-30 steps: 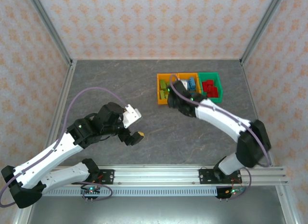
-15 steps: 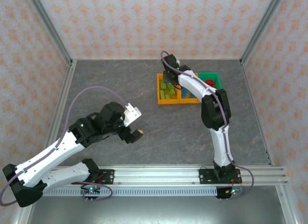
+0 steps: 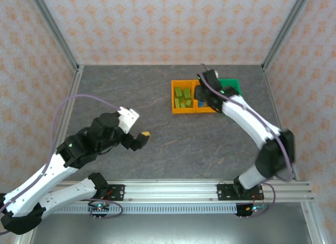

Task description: Sort the legos into containers by color

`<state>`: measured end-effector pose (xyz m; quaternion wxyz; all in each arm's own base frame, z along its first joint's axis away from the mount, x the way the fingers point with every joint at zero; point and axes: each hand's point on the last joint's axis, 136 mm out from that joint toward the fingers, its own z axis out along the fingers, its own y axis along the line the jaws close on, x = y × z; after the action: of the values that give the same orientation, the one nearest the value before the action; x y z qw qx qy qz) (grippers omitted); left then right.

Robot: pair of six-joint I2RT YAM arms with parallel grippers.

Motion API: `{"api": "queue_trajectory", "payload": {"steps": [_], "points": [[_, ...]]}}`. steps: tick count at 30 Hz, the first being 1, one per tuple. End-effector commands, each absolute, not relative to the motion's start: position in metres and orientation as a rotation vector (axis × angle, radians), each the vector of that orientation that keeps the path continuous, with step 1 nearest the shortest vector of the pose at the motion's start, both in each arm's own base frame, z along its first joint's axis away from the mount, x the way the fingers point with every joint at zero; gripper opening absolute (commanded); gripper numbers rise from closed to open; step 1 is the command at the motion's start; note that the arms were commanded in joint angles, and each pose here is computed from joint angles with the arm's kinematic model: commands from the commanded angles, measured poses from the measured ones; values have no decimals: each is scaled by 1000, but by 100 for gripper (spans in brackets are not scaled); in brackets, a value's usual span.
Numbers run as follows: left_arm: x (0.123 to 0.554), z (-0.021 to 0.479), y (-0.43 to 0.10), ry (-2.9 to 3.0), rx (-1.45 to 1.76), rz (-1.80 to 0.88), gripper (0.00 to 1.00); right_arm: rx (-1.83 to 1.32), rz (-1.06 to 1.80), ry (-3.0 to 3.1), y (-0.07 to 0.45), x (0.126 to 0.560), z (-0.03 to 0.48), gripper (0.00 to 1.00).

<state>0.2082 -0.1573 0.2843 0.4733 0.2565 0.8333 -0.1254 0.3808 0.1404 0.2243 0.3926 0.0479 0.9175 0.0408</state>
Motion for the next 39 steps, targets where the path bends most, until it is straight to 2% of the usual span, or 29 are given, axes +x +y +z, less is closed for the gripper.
{"api": "queue_trajectory", "payload": {"steps": [1, 6, 10, 12, 15, 20, 24, 27, 29, 39], "points": [[232, 302, -122, 1966, 210, -248, 100, 214, -36, 2198, 95, 353, 232, 56], [249, 271, -63, 1812, -85, 66, 100, 321, -250, 1968, 25, 302, 234, 75], [257, 242, -35, 1724, -135, 320, 100, 319, -390, 1805, -6, 292, 212, 84], [265, 226, -18, 1718, -166, 437, 100, 367, -420, 1750, -22, 292, 190, 98], [283, 196, 9, 1775, -243, 489, 100, 477, -368, 1786, -46, 298, 160, 99], [327, 153, 32, 1831, -300, 348, 100, 590, -342, 1775, -73, 323, 133, 99], [357, 127, 44, 1869, -310, 295, 100, 500, -272, 1781, -59, 357, 127, 99], [378, 116, 35, 1901, -244, 256, 100, 392, -207, 1855, -43, 382, 96, 100], [393, 97, 29, 1913, -199, 235, 100, 416, -228, 1905, -46, 383, 92, 99], [389, 96, 35, 1946, -231, 241, 100, 422, -243, 1888, -47, 384, 95, 99]]}}
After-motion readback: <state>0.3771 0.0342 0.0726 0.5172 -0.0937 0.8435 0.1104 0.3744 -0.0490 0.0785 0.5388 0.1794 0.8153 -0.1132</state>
